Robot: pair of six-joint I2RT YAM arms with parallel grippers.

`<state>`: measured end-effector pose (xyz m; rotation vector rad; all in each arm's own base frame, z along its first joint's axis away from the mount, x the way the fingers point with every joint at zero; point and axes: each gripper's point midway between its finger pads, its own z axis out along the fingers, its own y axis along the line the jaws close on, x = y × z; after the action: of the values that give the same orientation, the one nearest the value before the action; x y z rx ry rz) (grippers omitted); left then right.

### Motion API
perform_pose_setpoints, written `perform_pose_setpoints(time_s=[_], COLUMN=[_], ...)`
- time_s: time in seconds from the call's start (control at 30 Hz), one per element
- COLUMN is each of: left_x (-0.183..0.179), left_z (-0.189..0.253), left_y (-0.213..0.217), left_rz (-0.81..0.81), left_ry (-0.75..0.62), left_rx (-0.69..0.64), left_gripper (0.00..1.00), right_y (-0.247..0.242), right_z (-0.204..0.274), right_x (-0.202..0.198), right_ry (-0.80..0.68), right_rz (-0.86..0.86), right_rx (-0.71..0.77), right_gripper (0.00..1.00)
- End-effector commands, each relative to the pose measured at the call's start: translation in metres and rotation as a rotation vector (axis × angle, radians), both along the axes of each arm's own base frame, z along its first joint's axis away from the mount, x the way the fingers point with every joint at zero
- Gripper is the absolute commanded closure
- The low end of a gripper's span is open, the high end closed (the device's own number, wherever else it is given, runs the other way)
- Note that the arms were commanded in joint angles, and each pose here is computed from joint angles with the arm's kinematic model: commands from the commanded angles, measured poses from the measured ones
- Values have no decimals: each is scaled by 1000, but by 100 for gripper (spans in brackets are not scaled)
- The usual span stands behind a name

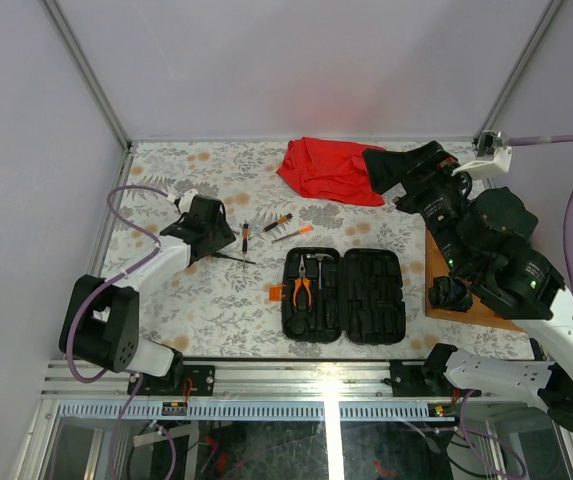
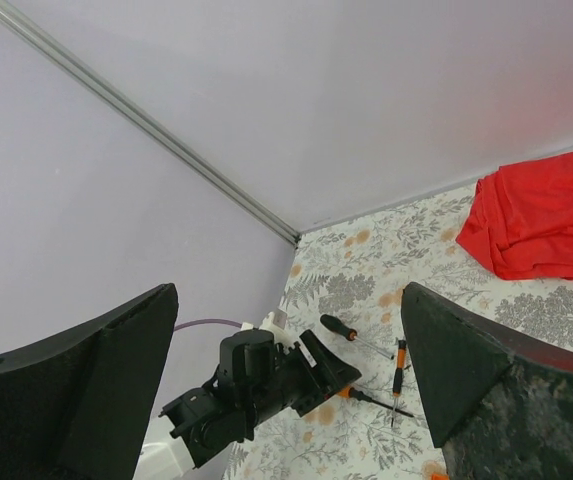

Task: Sort the tools into containers
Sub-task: Pick up the screwdriver from the center of the board.

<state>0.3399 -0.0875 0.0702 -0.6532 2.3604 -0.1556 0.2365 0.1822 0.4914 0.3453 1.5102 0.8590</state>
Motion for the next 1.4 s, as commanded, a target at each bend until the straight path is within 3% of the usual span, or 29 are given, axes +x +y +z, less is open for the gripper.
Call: perform_pose_setpoints(time_s=[0.0,0.5,0.6,0.87,1.07,1.37], left_x=[-3,-13,-14,-6,-3,5], left_z=[0,-11,-14,-21,-34,-48], left_y=[22,59,66,70,65,64], left_rz=[79,235,256,275,291,342], left_ry=[-3,20,26,37,75,102], left_rx=[44,87,95,78,53,43], left_gripper=[35,33,32,30,29,29], right_y=[-3,4,4,8,-7,-7], right_z=[17,6,-18,-130,-178,-212], right_x=[-2,-4,-1,5,5,0], right_ry=[-46,-40,-21,134,224,285], right_rz=[-3,31,22,40,-21,4], right_rx=[48,1,-66,-412,-485,-531], right_gripper=[1,1,1,0,0,1])
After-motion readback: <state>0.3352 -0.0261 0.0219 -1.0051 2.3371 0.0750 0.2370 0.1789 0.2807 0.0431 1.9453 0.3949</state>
